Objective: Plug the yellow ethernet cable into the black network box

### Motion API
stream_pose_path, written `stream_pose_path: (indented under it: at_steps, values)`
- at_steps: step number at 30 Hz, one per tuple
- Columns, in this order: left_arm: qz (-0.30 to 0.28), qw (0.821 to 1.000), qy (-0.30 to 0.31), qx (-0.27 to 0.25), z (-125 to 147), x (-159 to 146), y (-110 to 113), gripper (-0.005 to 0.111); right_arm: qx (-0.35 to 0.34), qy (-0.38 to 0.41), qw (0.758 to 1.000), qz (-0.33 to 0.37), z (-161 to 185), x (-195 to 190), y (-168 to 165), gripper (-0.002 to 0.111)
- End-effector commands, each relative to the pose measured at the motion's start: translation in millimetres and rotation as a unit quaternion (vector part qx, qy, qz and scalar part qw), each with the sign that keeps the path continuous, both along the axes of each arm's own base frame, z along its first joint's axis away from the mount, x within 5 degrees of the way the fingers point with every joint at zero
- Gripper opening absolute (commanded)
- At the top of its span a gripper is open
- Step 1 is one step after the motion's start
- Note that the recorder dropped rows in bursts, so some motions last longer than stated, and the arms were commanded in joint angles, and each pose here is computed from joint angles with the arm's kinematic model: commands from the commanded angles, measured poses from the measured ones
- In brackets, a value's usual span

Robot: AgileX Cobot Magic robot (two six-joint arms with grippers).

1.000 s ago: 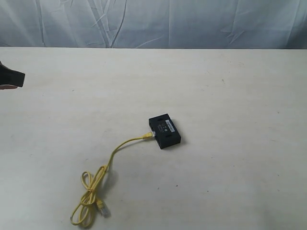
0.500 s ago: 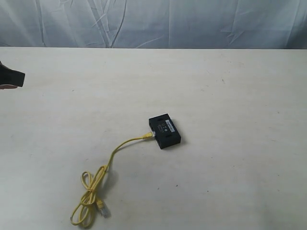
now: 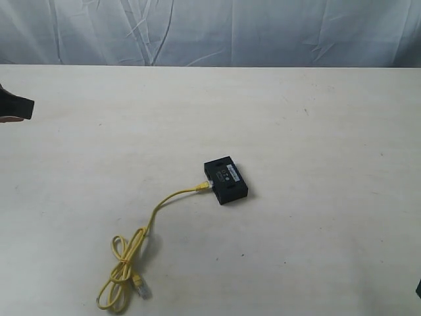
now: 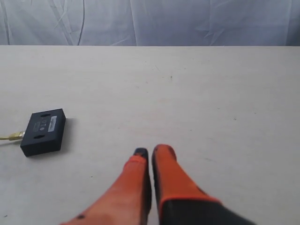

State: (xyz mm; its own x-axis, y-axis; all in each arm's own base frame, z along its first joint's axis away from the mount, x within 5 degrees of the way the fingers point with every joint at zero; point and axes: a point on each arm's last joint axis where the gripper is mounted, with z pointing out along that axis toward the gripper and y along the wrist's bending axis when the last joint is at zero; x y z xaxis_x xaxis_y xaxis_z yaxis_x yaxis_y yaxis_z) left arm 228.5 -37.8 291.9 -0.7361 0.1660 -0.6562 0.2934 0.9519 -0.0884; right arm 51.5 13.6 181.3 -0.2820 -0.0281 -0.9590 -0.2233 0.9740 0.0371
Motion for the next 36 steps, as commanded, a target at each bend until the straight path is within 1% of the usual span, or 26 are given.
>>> stream_pose_path:
  at_steps: [1,8,11,36]
  values:
    - [0.002,1.0,-0.005,0.0,0.3,-0.6,0.4,0.0,-0.004,-0.002,1.0,-0.018,-1.4,0.2,-2.1,0.006]
    - [0.002,1.0,-0.005,0.001,0.2,-0.7,0.4,0.0,0.01,0.004,0.996,-0.086,-2.1,1.0,-8.4,0.006]
    - [0.002,1.0,-0.005,0.001,0.2,-0.7,0.4,0.0,0.015,0.006,0.995,-0.094,-2.2,1.0,-9.0,0.006]
    - [0.002,1.0,-0.005,0.001,0.2,-0.7,0.4,0.0,0.022,0.009,0.995,-0.092,-2.6,0.9,-8.3,0.006]
